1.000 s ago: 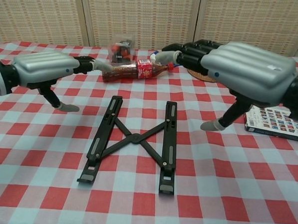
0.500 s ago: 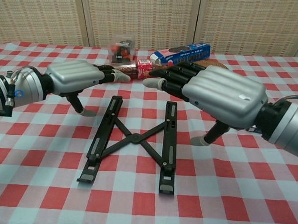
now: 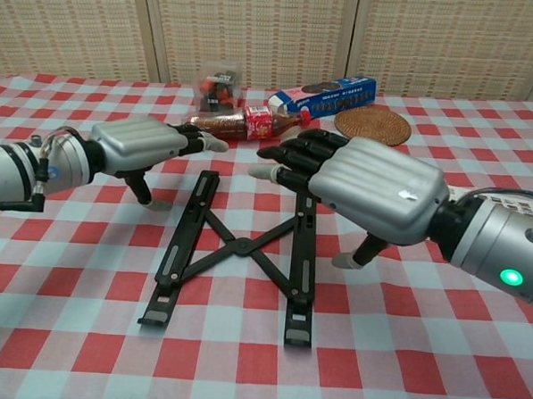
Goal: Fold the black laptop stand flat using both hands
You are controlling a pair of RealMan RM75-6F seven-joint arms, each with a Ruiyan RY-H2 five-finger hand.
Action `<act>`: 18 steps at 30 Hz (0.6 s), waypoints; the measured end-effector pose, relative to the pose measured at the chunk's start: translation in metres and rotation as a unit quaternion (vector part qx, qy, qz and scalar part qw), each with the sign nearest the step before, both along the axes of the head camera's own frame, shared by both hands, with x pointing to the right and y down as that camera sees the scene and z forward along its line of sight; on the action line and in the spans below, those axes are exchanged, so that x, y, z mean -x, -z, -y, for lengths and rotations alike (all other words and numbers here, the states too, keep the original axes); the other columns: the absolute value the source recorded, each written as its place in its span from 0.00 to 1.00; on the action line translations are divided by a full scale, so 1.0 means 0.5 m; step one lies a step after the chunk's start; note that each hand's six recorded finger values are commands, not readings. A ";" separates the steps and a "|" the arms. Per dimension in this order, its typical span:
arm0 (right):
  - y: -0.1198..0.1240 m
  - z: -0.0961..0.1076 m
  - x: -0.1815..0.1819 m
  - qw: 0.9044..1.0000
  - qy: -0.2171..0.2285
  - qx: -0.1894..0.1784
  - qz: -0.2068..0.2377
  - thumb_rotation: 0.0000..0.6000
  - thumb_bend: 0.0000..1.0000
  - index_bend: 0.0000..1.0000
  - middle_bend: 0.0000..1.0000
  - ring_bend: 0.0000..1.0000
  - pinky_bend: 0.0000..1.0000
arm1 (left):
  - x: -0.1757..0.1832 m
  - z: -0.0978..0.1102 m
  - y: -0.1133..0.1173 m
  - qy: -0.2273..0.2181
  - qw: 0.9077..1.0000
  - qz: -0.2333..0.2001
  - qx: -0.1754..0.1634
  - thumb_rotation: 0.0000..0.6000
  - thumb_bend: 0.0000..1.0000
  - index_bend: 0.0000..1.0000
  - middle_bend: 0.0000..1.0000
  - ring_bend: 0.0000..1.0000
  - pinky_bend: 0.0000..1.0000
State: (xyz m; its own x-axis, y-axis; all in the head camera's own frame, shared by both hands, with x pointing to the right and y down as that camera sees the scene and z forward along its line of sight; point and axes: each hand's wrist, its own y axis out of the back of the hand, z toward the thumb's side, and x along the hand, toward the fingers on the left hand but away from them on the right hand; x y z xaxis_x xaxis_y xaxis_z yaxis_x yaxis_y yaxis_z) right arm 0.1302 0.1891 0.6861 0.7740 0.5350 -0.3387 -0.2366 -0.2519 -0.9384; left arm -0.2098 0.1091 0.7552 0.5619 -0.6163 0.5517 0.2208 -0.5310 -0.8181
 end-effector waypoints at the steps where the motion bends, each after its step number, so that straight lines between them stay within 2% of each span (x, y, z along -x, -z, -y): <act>1: -0.003 -0.001 0.002 1.000 0.001 0.000 -0.001 1.00 0.00 0.00 0.00 0.00 0.00 | 0.000 0.000 -0.001 0.001 1.000 0.000 0.001 1.00 0.23 0.00 0.00 0.00 0.18; 18: -0.046 -0.017 0.030 1.000 0.017 -0.014 -0.011 1.00 0.00 0.00 0.00 0.00 0.00 | -0.010 -0.007 -0.010 0.011 1.000 -0.011 0.012 1.00 0.23 0.00 0.00 0.00 0.18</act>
